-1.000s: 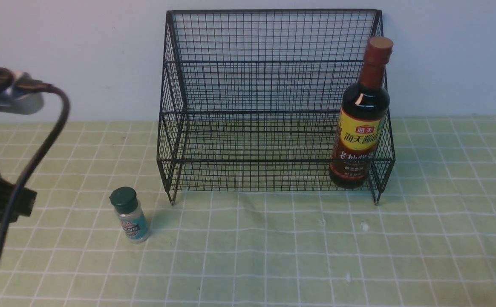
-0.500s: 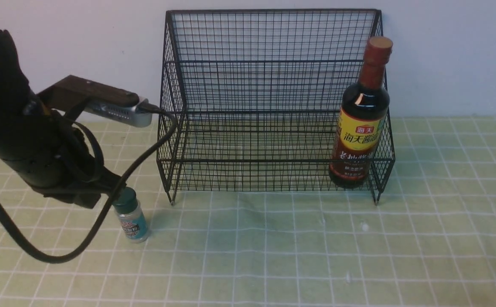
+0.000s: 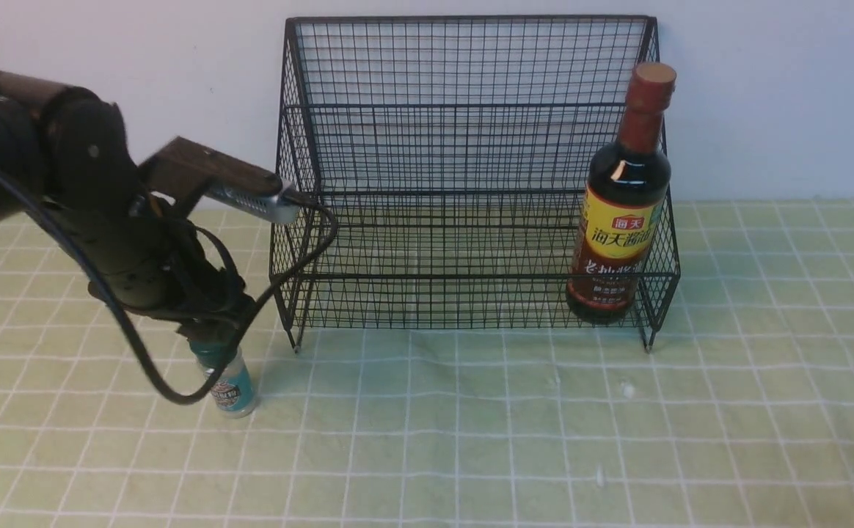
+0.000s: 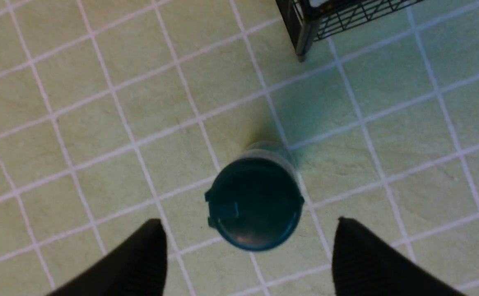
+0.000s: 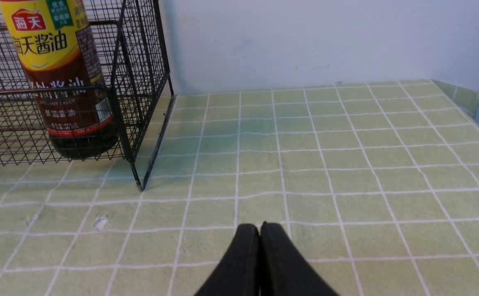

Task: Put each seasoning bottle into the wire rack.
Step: Use the left arm to grab the condiment bottle closest to it

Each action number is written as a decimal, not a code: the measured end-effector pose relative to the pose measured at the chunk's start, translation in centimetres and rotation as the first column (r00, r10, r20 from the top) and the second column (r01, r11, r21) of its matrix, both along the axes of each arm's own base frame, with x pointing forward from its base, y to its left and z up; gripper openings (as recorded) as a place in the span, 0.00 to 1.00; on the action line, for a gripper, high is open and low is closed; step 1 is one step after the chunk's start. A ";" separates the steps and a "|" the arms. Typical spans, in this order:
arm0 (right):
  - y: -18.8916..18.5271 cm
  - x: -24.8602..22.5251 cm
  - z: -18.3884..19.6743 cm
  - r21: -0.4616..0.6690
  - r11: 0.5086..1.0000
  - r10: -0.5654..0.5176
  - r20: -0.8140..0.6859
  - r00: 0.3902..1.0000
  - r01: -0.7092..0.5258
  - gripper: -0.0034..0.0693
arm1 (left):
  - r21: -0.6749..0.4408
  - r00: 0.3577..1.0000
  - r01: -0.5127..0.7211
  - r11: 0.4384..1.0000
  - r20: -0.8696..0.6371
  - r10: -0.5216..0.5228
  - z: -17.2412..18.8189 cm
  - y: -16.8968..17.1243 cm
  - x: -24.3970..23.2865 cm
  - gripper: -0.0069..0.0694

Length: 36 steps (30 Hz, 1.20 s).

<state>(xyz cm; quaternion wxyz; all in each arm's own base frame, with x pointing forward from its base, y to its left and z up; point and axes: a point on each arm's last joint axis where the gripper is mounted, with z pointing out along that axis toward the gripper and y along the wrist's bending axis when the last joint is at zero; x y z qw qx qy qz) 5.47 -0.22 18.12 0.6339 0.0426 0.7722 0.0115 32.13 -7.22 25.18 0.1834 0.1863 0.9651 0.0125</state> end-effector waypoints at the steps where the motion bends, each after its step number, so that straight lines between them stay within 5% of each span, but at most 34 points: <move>1: 0.0 0.0 0.0 0.000 1.000 0.000 0.000 1.000 0.000 0.03 | 0.002 1.000 0.001 1.000 -0.003 -0.001 -0.6 -0.1 0.4 0.80; 7: 0.0 0.0 0.0 0.001 1.000 0.000 0.000 1.000 0.000 0.03 | 0.008 1.000 0.004 1.000 -0.020 -0.004 -2.4 -0.3 1.4 0.87; 14: 0.0 0.0 0.0 0.001 1.000 0.000 0.000 1.000 0.000 0.03 | 0.016 0.998 0.003 1.000 -0.063 -0.002 -4.3 -0.5 2.1 0.82; 18: 0.0 0.0 0.0 0.001 1.000 0.000 0.000 1.000 0.000 0.03 | 0.022 0.996 0.004 1.000 -0.088 -0.002 -5.3 -0.5 2.3 0.71; 21: 0.0 0.0 0.0 0.001 1.000 0.000 0.000 1.000 0.000 0.03 | 0.023 0.996 0.004 1.000 -0.092 -0.001 -5.4 -0.5 2.3 0.53; 24: 0.0 0.0 0.0 0.001 1.000 0.000 0.000 1.000 0.000 0.03 | 0.028 0.994 0.002 1.000 -0.110 0.001 -5.4 -0.5 2.1 0.54; 29: 0.0 0.0 0.0 0.001 1.000 0.000 0.000 1.000 0.000 0.03 | 0.052 0.990 0.005 0.999 -0.140 0.002 -3.5 -0.1 1.3 0.54; 36: 0.0 0.0 0.0 -0.004 1.000 -0.001 0.000 1.000 0.001 0.03 | 0.030 0.998 -0.032 0.999 -0.048 0.033 4.6 0.5 -1.3 0.54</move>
